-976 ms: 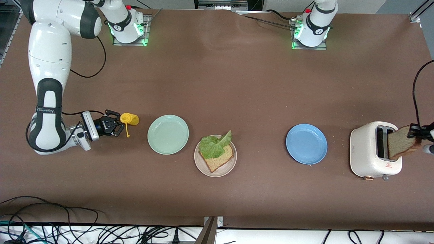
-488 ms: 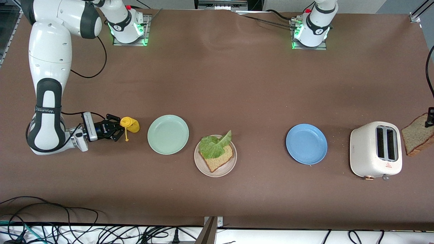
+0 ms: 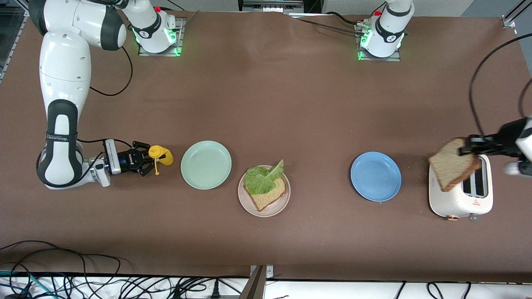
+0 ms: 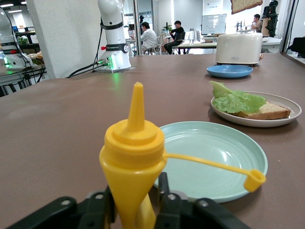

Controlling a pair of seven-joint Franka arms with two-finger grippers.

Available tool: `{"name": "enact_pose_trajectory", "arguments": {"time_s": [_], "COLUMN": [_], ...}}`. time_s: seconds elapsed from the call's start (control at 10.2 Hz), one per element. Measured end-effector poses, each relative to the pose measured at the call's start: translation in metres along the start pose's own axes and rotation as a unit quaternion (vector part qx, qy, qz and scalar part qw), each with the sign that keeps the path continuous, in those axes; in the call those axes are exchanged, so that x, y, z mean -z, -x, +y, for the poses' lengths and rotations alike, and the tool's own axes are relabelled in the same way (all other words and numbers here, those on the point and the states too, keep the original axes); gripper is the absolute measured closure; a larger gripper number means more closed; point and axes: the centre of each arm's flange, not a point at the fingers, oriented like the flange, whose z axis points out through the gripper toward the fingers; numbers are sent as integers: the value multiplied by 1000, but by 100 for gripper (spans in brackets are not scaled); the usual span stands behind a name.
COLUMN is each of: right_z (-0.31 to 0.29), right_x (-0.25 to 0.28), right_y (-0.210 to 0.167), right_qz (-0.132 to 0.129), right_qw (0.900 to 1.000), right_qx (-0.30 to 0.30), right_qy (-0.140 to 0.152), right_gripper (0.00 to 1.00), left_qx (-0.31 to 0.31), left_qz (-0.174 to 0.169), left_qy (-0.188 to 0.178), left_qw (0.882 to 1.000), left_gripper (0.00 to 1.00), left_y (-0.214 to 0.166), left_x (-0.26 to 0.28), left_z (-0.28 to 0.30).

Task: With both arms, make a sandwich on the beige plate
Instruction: 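Lift the toast out with the left gripper while the right gripper withdraws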

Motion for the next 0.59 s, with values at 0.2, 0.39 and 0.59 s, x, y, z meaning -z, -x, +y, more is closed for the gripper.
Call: {"name": "enact_pose_trajectory", "arguments": {"time_s": [0.2,0.39,0.59], "right_z": [-7,-25,-49], "right_x": [18,47,87], "right_y": [4,9,2], "right_qz": [-4,-14,-32], "right_qw": [1000,999,995], "right_qx": [-5,-24,-89], "right_qy": [12,16,17], "right_gripper": [31,6,0], "left_qx": [43,72,93], "left_qz": [-45,-55,-51], "left_qy": [48,120,180], "left_qw": [997,989,978], "left_gripper": [91,91,91], "left_y": [-12,-29,-45], "left_x": [-58,-110,-153], "left_z": [71,125,155]}}
